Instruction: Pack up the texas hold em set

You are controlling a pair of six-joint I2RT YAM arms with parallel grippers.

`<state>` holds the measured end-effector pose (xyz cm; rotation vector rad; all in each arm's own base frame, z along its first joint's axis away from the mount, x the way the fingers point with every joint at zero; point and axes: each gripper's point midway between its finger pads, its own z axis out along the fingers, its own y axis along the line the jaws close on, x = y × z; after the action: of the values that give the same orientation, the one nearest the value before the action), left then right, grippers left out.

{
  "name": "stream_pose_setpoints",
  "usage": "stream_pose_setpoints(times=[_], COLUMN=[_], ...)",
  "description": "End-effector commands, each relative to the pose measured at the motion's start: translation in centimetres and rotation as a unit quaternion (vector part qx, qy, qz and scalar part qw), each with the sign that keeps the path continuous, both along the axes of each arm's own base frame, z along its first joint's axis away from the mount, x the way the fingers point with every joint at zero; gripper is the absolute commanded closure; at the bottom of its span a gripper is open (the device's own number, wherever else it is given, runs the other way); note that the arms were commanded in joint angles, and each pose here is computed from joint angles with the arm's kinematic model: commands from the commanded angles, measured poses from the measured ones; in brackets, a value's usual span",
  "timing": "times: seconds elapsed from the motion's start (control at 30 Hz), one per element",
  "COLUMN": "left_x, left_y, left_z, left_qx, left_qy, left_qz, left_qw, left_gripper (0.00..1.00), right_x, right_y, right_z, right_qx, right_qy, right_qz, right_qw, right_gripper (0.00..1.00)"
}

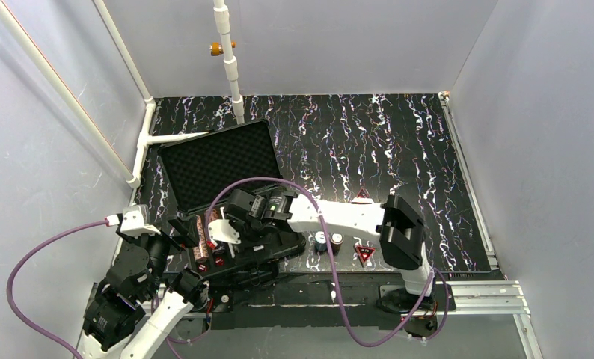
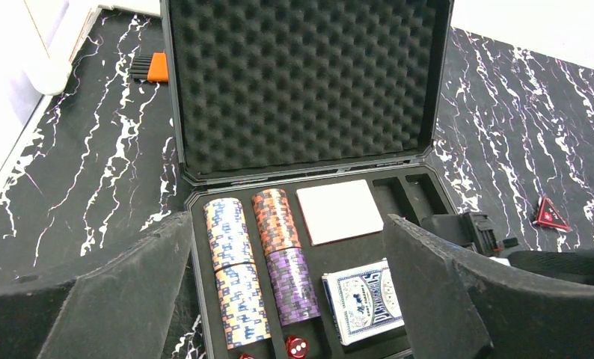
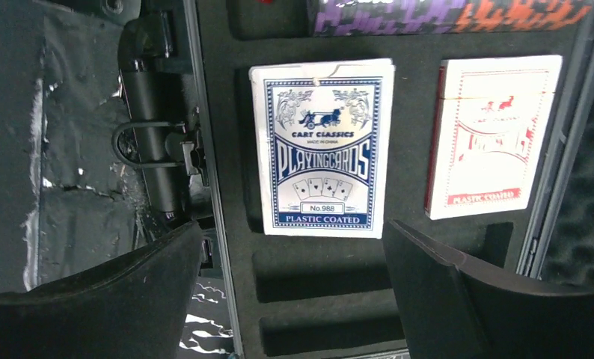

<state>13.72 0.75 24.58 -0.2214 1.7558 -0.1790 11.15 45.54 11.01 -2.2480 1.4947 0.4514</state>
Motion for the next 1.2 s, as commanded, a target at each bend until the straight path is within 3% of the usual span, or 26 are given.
stream_pose_setpoints(times=[0.0,0.07,0.2,0.27,0.43,0.73,1.17], left_x=[0.3,0.3,0.3,0.3,0.3,0.3,0.3], left_y=[0.1,0.1,0.1,0.1,0.1,0.1,0.1], left_z=[0.0,0.0,0.0,0.0,0.0,0.0,0.0], left_qx=[0.008,0.008,0.007,0.007,0.006,0.006,0.007], left_qy=[0.004,0.003,0.002,0.002,0.001,0.001,0.002], left_qz=[0.006,0.006,0.007,0.007,0.007,0.006,0.006], left_qw=[1.0,1.0,1.0,1.0,1.0,1.0,1.0], left_gripper=[0.02,0.02,0.02,0.02,0.02,0.02,0.02], right_x=[1.4,2.8,4.6,5.9,7.5,6.0,4.0], right_y=[1.9,3.0,4.1,4.1,4.2,6.0,3.9], right_z=[3.8,4.7,5.7,6.0,5.4,3.0,-1.5], right_qx=[0.086,0.124,0.191,0.22,0.244,0.228,0.172], right_qy=[-0.008,-0.009,0.016,0.019,0.038,0.096,0.13], right_qz=[-0.089,-0.151,-0.26,-0.318,-0.396,-0.389,-0.399], right_qw=[0.992,0.981,0.946,0.922,0.884,0.887,0.891], right_gripper=[0.05,0.11,0.41,0.5,0.64,0.69,0.74])
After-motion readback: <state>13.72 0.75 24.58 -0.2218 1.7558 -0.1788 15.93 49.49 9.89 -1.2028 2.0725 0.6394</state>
